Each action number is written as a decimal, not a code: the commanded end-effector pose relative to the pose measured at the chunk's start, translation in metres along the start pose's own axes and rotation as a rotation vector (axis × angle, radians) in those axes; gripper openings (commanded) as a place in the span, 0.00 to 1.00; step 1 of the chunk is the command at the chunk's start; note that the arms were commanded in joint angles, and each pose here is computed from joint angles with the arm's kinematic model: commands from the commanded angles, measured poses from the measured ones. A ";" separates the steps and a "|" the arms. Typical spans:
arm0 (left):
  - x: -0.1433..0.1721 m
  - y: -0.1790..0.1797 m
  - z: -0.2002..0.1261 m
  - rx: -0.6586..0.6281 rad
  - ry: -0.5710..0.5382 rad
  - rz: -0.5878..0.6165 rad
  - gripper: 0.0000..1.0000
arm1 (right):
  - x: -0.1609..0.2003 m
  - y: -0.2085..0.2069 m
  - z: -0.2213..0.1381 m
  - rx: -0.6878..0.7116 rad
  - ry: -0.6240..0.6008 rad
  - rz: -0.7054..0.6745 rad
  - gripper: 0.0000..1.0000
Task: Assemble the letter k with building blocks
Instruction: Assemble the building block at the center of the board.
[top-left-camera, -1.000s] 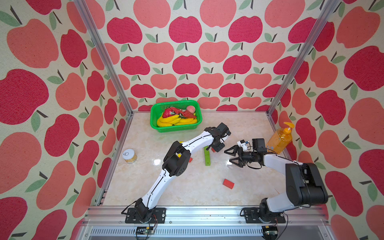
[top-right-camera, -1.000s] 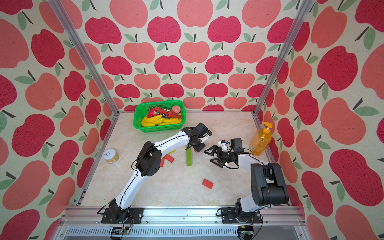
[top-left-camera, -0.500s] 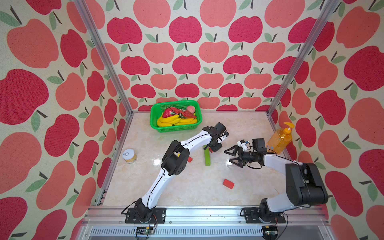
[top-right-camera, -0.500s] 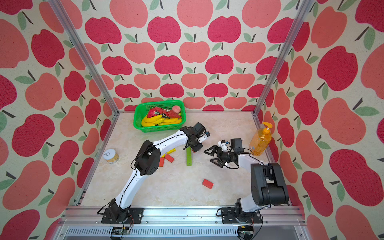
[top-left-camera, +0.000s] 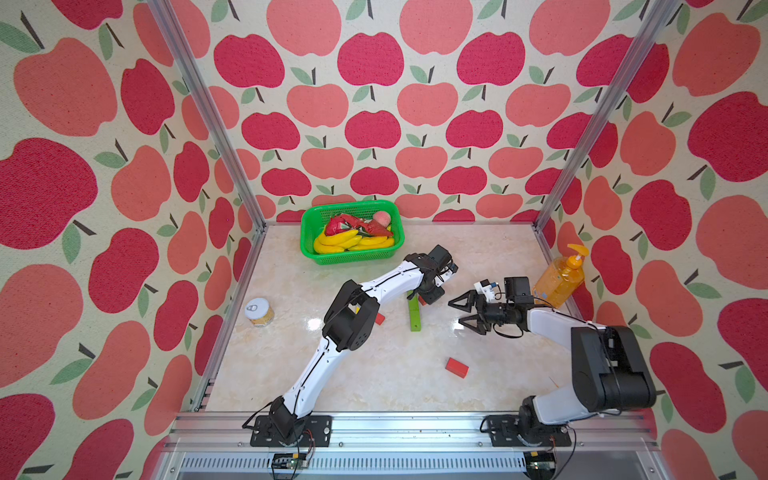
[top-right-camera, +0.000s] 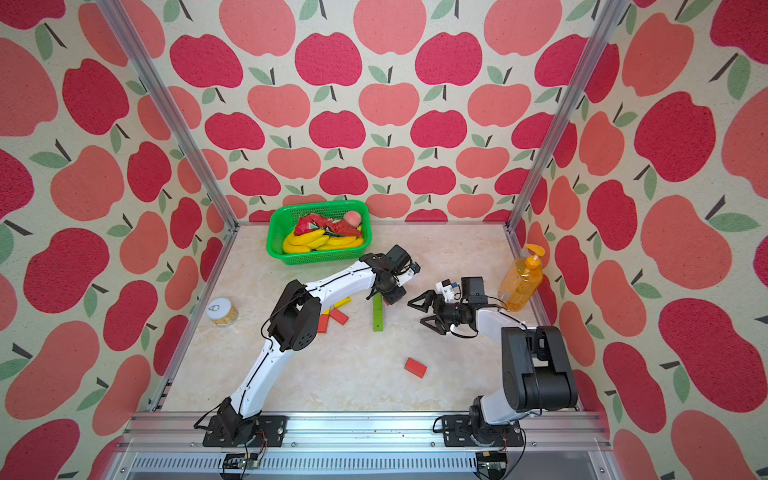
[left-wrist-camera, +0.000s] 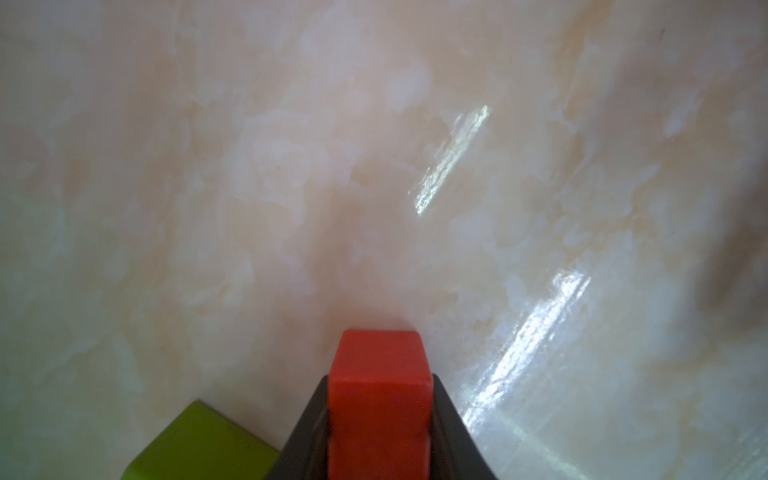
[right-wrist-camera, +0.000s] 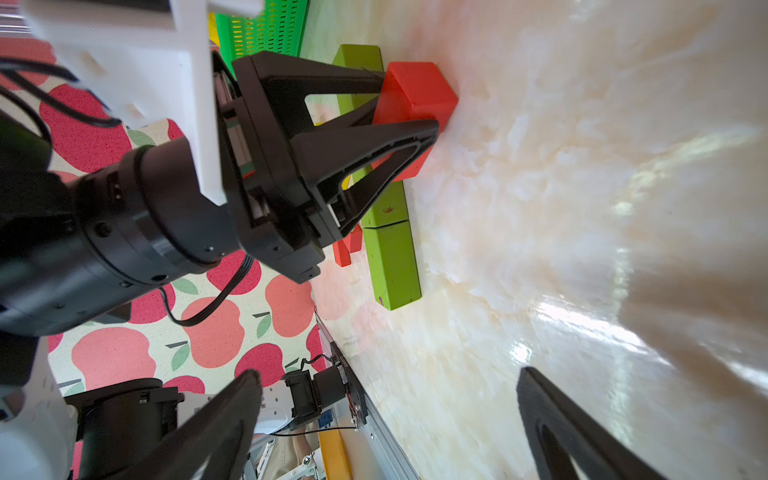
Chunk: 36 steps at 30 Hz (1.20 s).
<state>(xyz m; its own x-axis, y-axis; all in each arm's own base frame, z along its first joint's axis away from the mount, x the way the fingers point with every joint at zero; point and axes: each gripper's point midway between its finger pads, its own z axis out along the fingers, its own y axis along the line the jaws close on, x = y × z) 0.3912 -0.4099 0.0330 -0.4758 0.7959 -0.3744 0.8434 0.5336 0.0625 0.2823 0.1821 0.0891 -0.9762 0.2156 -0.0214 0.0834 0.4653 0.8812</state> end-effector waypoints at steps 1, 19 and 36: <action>0.006 0.003 -0.003 -0.009 0.012 0.010 0.35 | -0.004 0.004 0.001 0.006 -0.004 -0.021 0.99; -0.001 0.002 -0.005 -0.022 -0.004 0.022 0.48 | -0.004 0.003 0.001 0.005 -0.002 -0.019 0.99; -0.012 -0.001 -0.007 -0.036 -0.004 0.030 0.50 | -0.004 0.005 0.000 0.001 -0.003 -0.024 0.99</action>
<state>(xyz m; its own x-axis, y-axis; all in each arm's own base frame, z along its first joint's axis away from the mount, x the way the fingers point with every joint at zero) 0.3959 -0.4191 0.0500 -0.4494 0.7968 -0.4039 0.8448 0.5260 0.0978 0.2824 0.1821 0.0892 -0.9762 0.2156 -0.0218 0.0831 0.4653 0.8813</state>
